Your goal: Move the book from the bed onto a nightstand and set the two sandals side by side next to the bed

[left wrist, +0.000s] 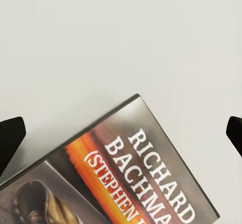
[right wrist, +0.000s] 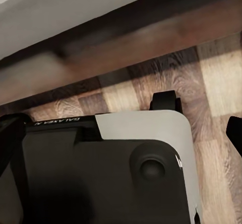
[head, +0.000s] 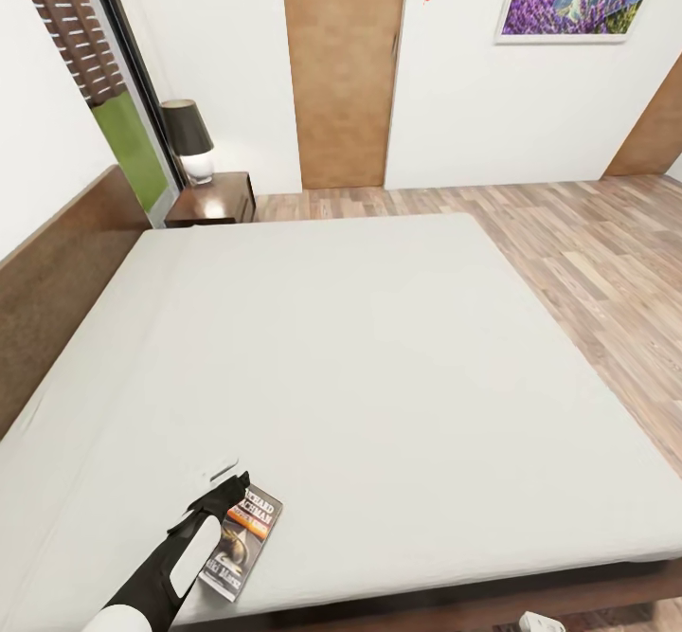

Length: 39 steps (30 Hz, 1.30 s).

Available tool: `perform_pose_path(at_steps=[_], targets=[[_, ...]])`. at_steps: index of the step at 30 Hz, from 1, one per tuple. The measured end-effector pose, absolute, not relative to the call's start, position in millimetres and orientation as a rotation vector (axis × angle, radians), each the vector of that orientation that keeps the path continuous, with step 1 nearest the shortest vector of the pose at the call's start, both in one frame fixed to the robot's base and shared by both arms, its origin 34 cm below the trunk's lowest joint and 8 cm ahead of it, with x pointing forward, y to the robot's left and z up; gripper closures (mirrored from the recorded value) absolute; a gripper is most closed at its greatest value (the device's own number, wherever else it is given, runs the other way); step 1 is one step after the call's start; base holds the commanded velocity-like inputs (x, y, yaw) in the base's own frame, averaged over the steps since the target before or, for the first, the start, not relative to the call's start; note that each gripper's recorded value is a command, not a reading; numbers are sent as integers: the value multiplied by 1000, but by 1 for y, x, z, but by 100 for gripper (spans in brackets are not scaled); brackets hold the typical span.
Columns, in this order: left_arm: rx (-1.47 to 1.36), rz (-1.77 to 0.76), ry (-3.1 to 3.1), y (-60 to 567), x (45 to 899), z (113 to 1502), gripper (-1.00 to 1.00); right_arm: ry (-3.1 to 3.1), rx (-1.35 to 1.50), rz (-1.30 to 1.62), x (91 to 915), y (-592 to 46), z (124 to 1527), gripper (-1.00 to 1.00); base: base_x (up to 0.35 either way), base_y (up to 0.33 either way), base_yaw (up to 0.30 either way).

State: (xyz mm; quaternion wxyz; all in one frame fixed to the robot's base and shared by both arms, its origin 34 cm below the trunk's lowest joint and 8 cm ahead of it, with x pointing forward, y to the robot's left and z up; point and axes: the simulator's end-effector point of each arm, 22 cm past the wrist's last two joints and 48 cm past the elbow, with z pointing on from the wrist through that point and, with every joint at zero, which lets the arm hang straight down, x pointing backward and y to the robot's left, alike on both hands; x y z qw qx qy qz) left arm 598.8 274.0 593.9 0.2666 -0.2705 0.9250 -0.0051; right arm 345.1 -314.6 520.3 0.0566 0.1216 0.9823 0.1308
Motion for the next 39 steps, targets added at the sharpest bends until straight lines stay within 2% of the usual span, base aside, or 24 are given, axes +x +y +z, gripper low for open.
perform_pose_path(at_steps=[39], targets=[[-731,-14,2495,274,603,559,-100,2979,368,397,348,-314,485,-100,0,0,0]])
